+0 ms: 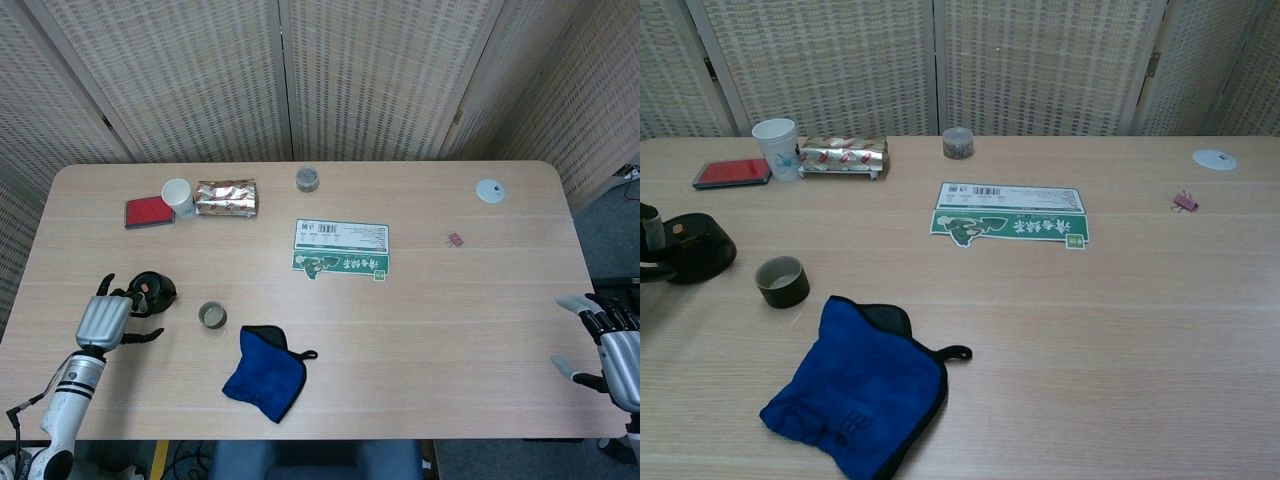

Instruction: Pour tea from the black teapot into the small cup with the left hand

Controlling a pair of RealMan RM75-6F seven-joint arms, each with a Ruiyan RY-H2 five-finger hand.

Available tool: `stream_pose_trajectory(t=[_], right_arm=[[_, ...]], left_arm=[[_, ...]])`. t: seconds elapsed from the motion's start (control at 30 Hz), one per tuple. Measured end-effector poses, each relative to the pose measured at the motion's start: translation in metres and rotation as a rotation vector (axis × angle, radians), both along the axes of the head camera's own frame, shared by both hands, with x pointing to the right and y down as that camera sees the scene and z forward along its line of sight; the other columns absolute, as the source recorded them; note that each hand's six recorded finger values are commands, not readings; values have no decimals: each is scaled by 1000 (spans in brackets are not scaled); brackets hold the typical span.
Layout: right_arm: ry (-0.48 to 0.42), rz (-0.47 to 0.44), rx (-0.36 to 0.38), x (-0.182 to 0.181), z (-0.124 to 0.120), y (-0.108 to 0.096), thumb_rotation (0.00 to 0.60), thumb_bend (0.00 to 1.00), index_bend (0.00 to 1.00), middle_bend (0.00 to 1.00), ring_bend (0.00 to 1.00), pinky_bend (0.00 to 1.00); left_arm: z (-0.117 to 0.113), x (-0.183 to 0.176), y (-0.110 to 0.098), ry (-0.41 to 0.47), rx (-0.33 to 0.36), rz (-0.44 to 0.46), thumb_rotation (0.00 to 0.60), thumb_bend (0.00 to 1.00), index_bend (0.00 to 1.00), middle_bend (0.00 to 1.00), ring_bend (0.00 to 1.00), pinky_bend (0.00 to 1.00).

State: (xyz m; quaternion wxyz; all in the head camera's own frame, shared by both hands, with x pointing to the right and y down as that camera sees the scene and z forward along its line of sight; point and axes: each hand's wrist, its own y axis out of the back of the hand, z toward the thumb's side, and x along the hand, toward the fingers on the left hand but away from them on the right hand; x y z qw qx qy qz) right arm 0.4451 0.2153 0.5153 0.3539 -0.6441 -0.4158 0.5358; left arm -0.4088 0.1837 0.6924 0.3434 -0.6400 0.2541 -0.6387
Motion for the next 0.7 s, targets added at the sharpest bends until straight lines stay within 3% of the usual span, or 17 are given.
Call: stream_pose_trajectory(t=[0.7], right_arm=[[-3,9,-2,3,1,2,600,116,238,238,152,177]], left_arm=[[8,0,10,-12,-25,8,292,167,529,510,380,0]])
